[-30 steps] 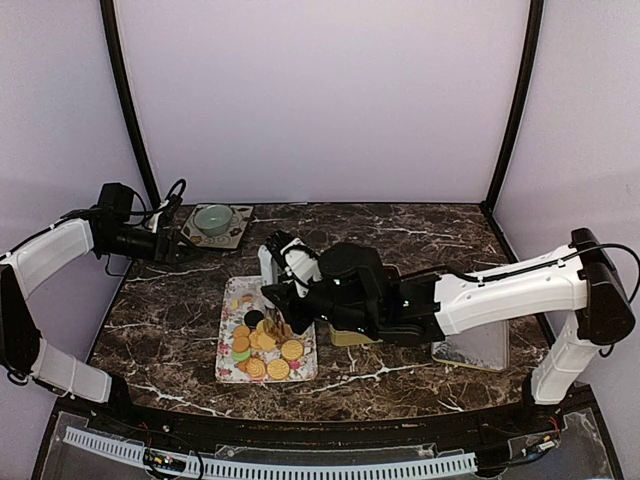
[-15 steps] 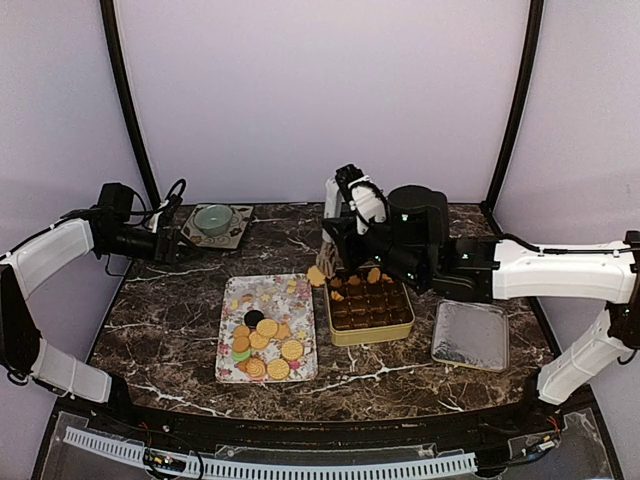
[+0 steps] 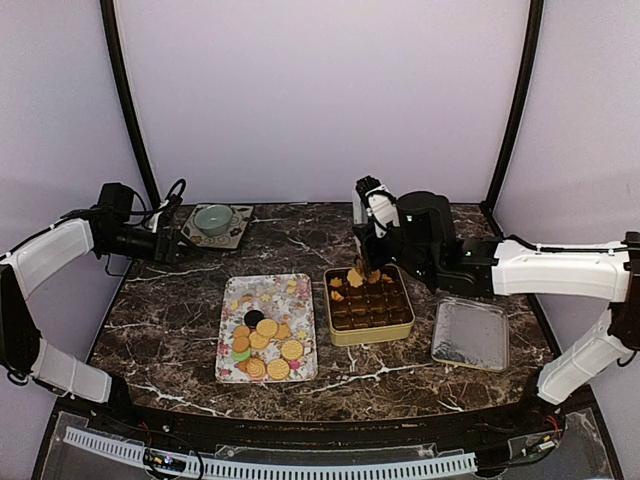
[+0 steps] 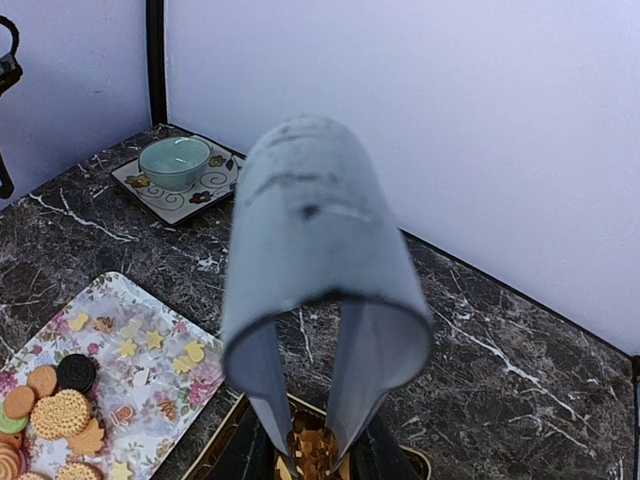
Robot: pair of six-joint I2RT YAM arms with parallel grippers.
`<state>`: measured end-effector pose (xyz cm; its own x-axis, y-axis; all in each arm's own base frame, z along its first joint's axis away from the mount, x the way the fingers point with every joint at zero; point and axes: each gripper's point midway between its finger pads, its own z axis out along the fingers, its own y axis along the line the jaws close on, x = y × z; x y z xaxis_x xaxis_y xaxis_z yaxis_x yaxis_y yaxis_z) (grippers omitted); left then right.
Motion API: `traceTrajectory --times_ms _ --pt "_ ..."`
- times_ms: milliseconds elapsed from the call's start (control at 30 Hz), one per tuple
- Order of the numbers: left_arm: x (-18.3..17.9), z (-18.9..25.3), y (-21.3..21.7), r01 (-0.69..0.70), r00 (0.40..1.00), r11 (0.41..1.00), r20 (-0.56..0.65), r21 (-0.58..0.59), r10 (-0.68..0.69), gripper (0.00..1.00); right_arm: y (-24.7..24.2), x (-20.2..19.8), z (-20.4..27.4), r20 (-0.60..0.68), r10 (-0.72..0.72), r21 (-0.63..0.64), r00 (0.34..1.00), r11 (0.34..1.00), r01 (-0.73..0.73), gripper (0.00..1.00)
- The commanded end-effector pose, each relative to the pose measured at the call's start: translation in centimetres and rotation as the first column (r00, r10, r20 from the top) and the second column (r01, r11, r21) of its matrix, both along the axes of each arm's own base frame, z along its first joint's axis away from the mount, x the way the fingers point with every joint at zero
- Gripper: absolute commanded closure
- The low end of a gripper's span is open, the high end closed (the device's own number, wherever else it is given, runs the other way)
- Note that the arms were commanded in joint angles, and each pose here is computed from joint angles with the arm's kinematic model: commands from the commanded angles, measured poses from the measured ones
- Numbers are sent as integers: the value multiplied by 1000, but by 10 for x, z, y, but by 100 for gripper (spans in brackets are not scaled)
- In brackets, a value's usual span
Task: Pack the cookies
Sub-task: Place the fake cookies in the empty pocket of the box.
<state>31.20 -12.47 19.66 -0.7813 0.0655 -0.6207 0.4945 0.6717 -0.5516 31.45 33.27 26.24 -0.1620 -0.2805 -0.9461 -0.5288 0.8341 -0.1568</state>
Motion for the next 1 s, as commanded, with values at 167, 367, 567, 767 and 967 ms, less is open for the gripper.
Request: traceTrajectory --times_ms 167,367,567,767,967 --pt "3 13 -1 3 1000 1000 18 -17 -3 22 -1 5 -6 16 -12 -2 1000 1000 12 100" --pt "2 12 0 3 1000 1000 19 -15 -3 22 0 3 -13 1 0 -5 1000 1000 0 100" --pt "2 13 0 2 1000 1000 18 -16 -2 21 2 1 -13 -4 11 3 1000 1000 -11 79" --pt "2 13 -1 2 1000 1000 21 -16 -2 21 1 1 6 20 10 43 1000 999 -11 74" --pt "2 14 -1 3 1000 1000 24 -18 -3 21 1 -3 26 44 22 92 999 995 -26 73"
